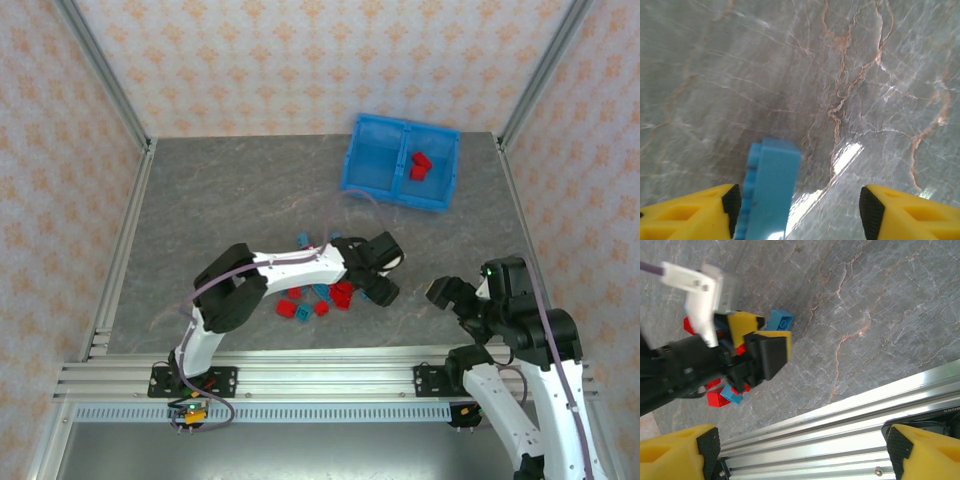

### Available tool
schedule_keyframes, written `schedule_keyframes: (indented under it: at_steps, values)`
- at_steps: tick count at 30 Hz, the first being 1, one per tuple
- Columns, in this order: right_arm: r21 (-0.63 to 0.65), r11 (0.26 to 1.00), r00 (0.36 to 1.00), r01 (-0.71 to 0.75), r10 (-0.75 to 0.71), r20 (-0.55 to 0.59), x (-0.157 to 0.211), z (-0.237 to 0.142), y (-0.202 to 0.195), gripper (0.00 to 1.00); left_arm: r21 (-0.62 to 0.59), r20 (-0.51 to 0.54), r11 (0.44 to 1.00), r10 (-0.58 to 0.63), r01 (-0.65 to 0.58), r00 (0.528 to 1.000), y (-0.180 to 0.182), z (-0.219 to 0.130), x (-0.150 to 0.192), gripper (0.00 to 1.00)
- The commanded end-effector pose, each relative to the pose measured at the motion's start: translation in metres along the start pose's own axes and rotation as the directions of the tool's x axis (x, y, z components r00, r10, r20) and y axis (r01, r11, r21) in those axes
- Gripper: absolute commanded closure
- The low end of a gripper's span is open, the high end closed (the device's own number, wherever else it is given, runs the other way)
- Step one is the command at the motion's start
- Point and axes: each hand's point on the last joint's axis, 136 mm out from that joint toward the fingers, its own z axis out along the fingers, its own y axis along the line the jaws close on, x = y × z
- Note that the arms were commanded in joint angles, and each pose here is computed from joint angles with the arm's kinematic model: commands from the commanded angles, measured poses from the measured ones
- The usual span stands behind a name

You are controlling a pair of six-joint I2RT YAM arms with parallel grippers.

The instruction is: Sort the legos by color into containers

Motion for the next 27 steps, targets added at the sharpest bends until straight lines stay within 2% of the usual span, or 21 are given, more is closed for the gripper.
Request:
schedule_keyframes:
  at_steps: [1, 5, 8, 13, 17, 20, 24, 27]
  values:
    - [-0.006, 1.000, 1.000, 0.020, -0.020, 0.007, 0.003, -0.013, 0.001, 0.12, -0.079, -0.029, 0.997, 0.026, -0.028, 0.999, 0.005, 0.007, 0.001, 0.39]
    - [-0.089, 0.994, 0.994, 0.067, -0.074, -0.078, 0.016, -0.012, 0.017, 0.12, -0.115, -0.052, 0.993, 0.022, -0.028, 0.998, 0.011, 0.019, 0.007, 0.61]
    - [-0.117, 0.989, 0.986, 0.095, -0.110, -0.128, 0.026, -0.013, 0.019, 0.11, -0.132, -0.052, 0.991, 0.029, -0.035, 0.998, 0.014, 0.019, 0.008, 0.66]
    - [-0.143, 0.983, 0.984, 0.111, -0.129, -0.124, 0.026, -0.016, 0.025, 0.12, -0.140, -0.008, 0.989, 0.044, -0.044, 0.999, 0.016, 0.003, -0.007, 0.76]
    - [-0.197, 0.974, 0.985, 0.110, -0.133, -0.110, 0.022, -0.018, 0.037, 0.12, -0.158, 0.132, 0.987, -0.009, 0.030, 0.991, 0.037, -0.038, -0.056, 0.79]
    - [-0.209, 0.973, 0.990, 0.100, -0.119, -0.081, 0.016, -0.018, 0.042, 0.12, -0.188, 0.257, 0.977, -0.046, 0.097, 0.965, 0.066, -0.071, -0.103, 0.82]
    - [-0.208, 0.976, 0.997, 0.066, -0.070, -0.011, 0.002, -0.015, 0.043, 0.12, -0.255, 0.410, 0.941, -0.102, 0.221, 0.906, 0.121, -0.102, -0.168, 0.86]
    - [-0.209, 0.977, 0.999, 0.047, -0.041, 0.029, -0.008, -0.014, 0.045, 0.12, -0.266, 0.502, 0.905, -0.164, 0.332, 0.849, 0.164, -0.108, -0.205, 0.88]
